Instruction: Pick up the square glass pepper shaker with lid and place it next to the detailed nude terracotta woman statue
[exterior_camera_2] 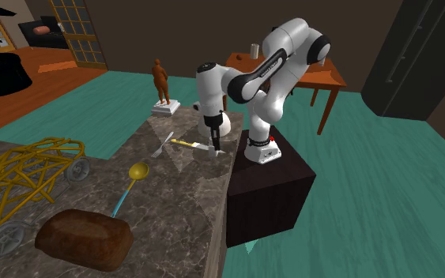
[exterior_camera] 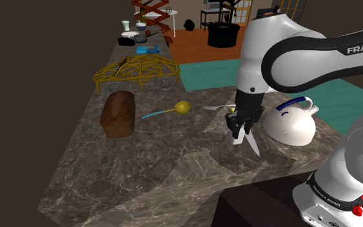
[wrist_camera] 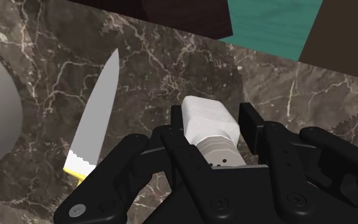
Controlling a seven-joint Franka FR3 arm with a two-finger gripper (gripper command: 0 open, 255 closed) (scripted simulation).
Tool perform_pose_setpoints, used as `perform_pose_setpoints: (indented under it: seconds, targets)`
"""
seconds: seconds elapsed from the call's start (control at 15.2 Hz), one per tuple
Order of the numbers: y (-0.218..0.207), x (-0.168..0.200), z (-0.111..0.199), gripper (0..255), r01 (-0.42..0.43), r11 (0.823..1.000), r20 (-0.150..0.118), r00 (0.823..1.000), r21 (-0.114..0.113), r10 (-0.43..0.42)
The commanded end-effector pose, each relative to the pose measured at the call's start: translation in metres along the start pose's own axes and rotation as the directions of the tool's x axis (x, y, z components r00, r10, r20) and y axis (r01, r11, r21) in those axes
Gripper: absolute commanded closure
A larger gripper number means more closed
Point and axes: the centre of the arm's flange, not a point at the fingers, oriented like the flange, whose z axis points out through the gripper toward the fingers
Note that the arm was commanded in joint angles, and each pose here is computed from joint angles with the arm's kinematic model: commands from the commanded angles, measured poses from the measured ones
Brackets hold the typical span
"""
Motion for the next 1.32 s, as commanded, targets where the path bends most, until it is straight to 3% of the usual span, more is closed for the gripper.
perform_pose_setpoints:
  seconds: [0.0,1.25]
  targets:
    - [0.000,-0.002,-0.011,255,0.000,1.000,0.000,1.000,0.000,0.000]
    - [-0.004,-0.011,-0.110,255,0.000,1.000,0.000,1.000,0.000,0.000]
